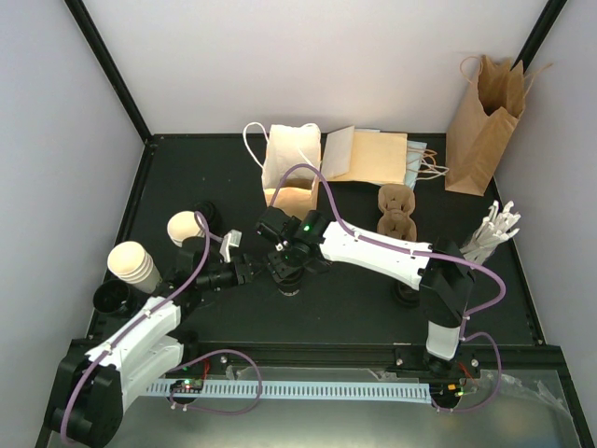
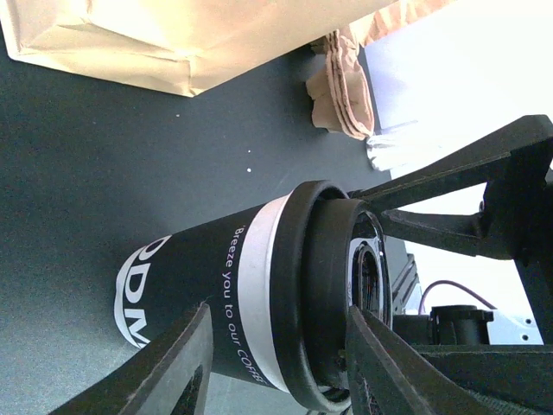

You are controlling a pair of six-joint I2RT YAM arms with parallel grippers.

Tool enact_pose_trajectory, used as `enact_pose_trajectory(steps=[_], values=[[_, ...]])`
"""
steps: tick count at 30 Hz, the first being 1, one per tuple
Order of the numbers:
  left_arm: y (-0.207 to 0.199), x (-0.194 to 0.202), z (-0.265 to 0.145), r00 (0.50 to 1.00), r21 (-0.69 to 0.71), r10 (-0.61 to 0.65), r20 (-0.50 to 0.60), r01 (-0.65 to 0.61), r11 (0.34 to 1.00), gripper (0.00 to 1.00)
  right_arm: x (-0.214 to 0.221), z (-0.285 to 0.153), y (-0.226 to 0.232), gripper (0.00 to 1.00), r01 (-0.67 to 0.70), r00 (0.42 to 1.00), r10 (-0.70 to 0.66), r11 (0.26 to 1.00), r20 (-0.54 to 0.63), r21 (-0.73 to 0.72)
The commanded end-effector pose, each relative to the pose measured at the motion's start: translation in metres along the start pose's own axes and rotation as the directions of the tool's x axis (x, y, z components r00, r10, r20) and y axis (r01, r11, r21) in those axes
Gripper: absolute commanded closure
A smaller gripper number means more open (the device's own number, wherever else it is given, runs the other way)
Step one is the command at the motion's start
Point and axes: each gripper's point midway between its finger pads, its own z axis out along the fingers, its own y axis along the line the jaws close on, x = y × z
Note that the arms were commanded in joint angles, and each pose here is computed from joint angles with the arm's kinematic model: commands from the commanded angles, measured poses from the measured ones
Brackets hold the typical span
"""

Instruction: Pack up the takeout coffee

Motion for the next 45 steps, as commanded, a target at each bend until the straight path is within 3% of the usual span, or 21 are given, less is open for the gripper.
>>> enact_pose_trajectory(steps=[1, 5, 10, 16, 28, 35, 41, 45], values=[[-0.010, -0.003, 0.000, 1.000, 0.051, 0.025, 0.005, -0.026, 0.998, 0.53, 0.033, 0.029, -0.013, 0.31, 0.015, 0.988, -0.008, 0.999, -0.151, 0.050], [-0.006, -0.002, 0.002, 1.000, 0.038, 0.013, -0.004, -0.013, 0.999, 0.53, 0.033, 0.029, -0.013, 0.31, 0.015, 0.989, -0.008, 0.999, -0.151, 0.050], [-0.001, -0.009, -0.007, 0.998, -0.032, 0.024, 0.054, -0.023, 0.999, 0.63, 0.033, 0.029, -0.014, 0.31, 0.014, 0.989, -0.005, 0.998, -0.150, 0.056], [-0.006, -0.020, -0.024, 0.979, -0.052, 0.076, 0.188, -0.067, 0.996, 0.58, 0.033, 0.028, -0.014, 0.31, 0.014, 0.989, -0.006, 0.998, -0.147, 0.055], [-0.009, -0.002, 0.002, 1.000, 0.057, 0.018, -0.013, -0.017, 0.998, 0.60, 0.033, 0.027, -0.013, 0.31, 0.017, 0.989, -0.010, 0.999, -0.148, 0.048], [-0.006, 0.000, 0.004, 1.000, 0.064, 0.010, -0.021, -0.009, 0.998, 0.60, 0.031, 0.028, -0.012, 0.31, 0.018, 0.989, -0.011, 0.999, -0.147, 0.043], [-0.010, -0.006, -0.003, 0.998, 0.058, 0.032, 0.045, -0.034, 0.998, 0.58, 0.031, 0.027, -0.011, 0.32, 0.021, 0.989, -0.015, 0.999, -0.148, 0.038], [-0.008, -0.004, 0.002, 1.000, 0.060, 0.022, 0.007, -0.022, 0.998, 0.58, 0.032, 0.026, -0.010, 0.32, 0.026, 0.989, -0.021, 0.999, -0.149, 0.035]])
